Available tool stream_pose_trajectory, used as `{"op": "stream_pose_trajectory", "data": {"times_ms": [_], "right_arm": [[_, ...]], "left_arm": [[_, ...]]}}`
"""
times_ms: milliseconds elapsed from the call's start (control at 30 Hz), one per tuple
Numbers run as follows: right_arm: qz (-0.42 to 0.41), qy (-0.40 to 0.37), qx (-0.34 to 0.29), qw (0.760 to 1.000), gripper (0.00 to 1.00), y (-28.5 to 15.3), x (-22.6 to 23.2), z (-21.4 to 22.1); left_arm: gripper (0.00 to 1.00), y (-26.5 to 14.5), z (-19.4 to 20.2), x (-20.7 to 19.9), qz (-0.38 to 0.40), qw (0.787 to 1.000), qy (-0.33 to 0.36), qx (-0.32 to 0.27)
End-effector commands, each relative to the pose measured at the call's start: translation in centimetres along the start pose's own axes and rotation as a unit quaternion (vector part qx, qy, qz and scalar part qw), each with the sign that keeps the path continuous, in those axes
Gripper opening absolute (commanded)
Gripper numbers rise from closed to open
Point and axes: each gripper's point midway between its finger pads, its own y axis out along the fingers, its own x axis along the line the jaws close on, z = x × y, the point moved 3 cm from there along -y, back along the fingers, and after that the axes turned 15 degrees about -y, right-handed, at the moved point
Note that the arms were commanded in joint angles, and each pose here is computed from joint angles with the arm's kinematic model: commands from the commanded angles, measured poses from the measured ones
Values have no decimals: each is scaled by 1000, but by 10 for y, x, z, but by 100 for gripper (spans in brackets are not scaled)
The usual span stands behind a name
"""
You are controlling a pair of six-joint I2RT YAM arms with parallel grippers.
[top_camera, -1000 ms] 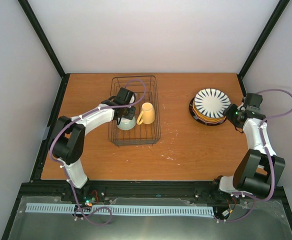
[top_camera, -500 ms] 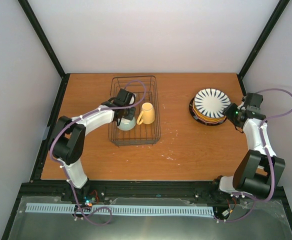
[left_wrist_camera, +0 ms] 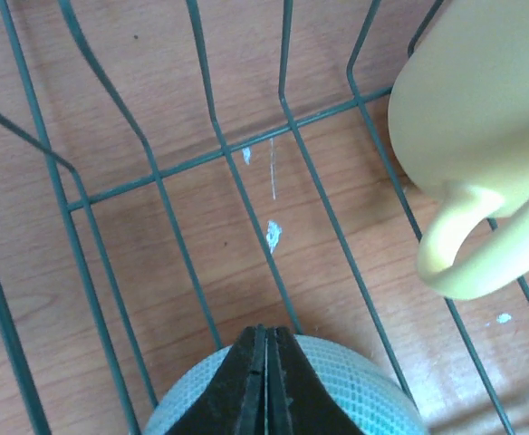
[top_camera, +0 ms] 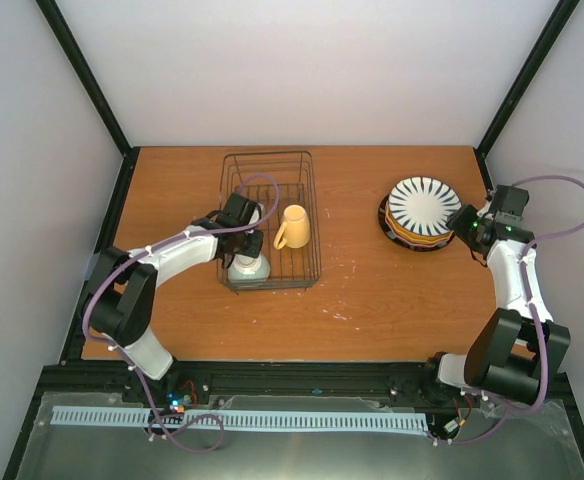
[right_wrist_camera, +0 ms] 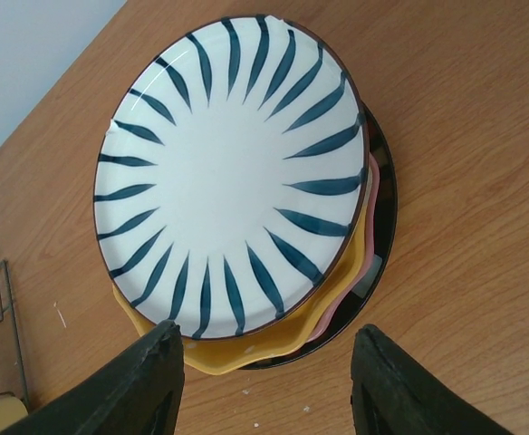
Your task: Load the mixed dishes into the dish rack
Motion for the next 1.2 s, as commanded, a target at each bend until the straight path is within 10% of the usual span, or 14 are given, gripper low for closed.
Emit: {"op": "stream_pose_trajectory", "data": {"times_ms": [0, 367, 1167], "right_arm": [[3, 1, -13, 1000, 51, -7, -1, -1], [29, 6, -25, 999, 53, -10, -9, -2], [8, 79, 42, 996, 51, 57, -44, -3]], "left_arm": [[11, -18, -9, 1, 1, 1000, -18, -14], [54, -42, -51, -9, 5, 997, -19, -78], [62, -101, -115, -31, 43, 980, -6, -194]]}}
